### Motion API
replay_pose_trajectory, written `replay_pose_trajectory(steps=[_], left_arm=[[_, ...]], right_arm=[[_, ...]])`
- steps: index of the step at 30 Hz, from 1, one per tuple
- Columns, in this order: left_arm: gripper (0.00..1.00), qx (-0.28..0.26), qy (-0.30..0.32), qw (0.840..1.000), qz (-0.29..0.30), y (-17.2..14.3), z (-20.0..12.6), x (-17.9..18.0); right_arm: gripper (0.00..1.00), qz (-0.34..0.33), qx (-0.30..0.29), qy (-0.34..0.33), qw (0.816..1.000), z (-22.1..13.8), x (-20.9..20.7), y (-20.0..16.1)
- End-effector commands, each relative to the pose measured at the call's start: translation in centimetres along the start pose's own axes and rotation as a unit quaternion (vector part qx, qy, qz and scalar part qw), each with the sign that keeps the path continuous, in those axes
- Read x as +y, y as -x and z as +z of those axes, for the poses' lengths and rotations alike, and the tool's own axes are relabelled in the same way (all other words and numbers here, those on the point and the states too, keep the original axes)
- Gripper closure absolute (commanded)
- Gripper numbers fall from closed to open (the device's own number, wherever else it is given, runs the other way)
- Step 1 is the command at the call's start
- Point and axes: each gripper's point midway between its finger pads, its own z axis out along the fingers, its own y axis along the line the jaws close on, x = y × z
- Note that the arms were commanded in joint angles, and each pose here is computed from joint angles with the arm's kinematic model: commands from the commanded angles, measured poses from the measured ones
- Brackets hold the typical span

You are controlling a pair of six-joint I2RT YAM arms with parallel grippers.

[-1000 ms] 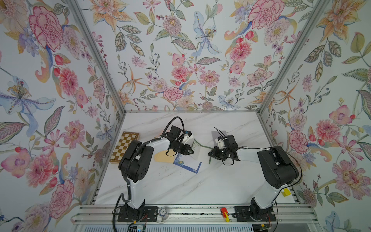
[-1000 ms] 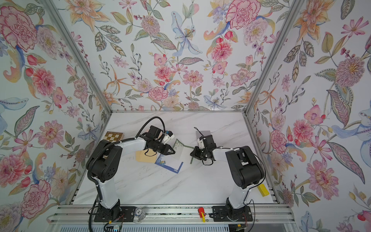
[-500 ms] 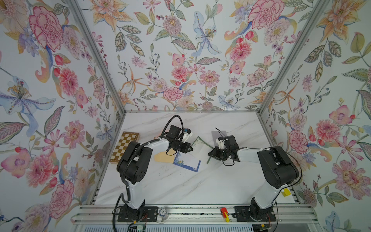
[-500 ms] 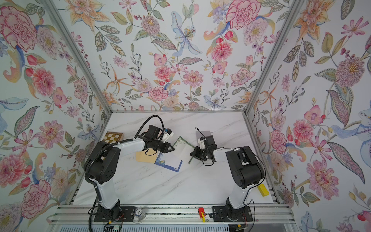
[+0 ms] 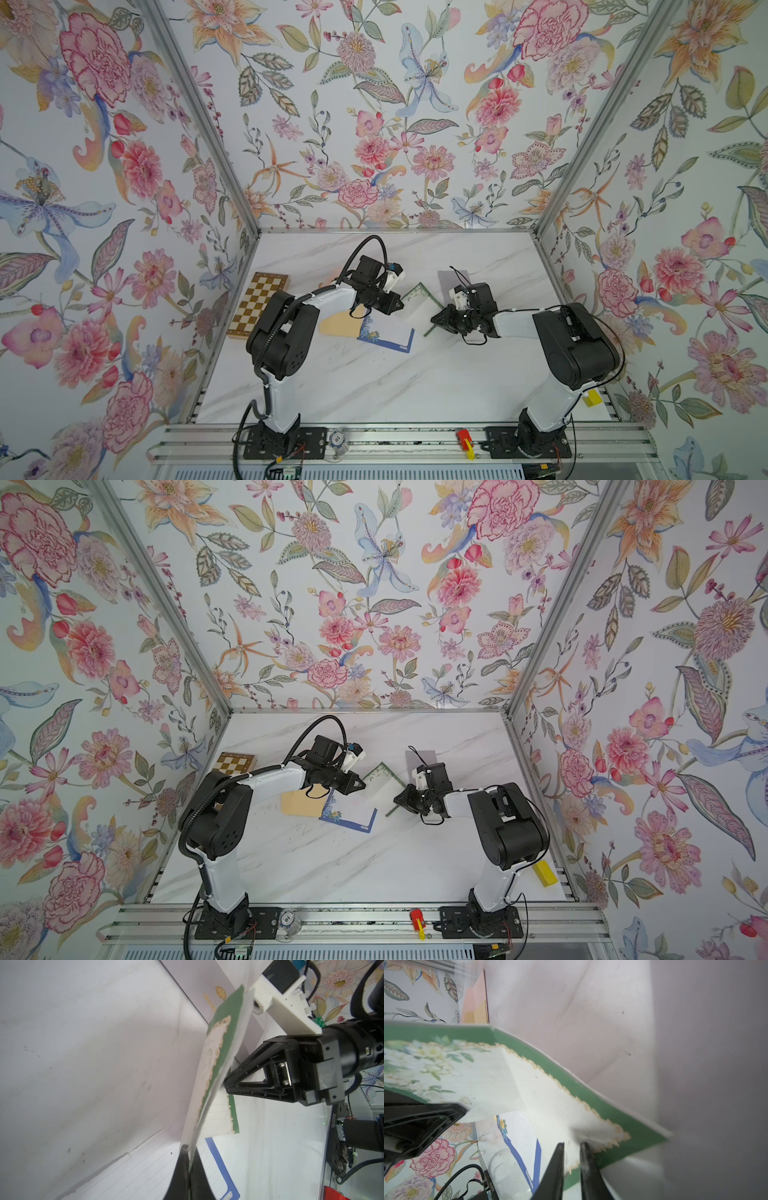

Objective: Fold the letter paper in half and place it into the envelope
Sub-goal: Fold the letter paper at the center of the board.

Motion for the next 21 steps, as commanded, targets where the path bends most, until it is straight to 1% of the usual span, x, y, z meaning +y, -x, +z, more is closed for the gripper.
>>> replay_pose_trajectory(steps=[1, 4, 9, 16, 21], left_arm=[[1.00, 0.001, 0.014, 1.000, 0.019, 0.3, 0.9, 0.1], [1.00, 0.001, 0.020, 0.999, 0.029, 0.4, 1.3, -0.2], [1.00, -0.003, 0.027, 0.999, 0.046, 0.9, 1.5, -0.6], [1.00, -0.006, 0.056, 0.996, 0.069, 1.5, 1.5, -0.5], [1.00, 0.001, 0.067, 0.994, 0.083, 1.8, 1.8, -0.5]], right_arm=[[0.82, 0.023, -0.003, 0.017, 1.000, -0.3, -0.4, -0.6], [0.82, 0.028, -0.020, 0.044, 0.998, -0.5, 0.0, -0.1], [0.82, 0.036, -0.029, 0.070, 0.996, -0.5, 0.2, 0.2], [0.82, 0.024, -0.038, 0.067, 0.997, -0.9, 0.5, 0.5], [0.82, 0.030, -0.037, 0.056, 0.997, -0.9, 0.0, 0.4]])
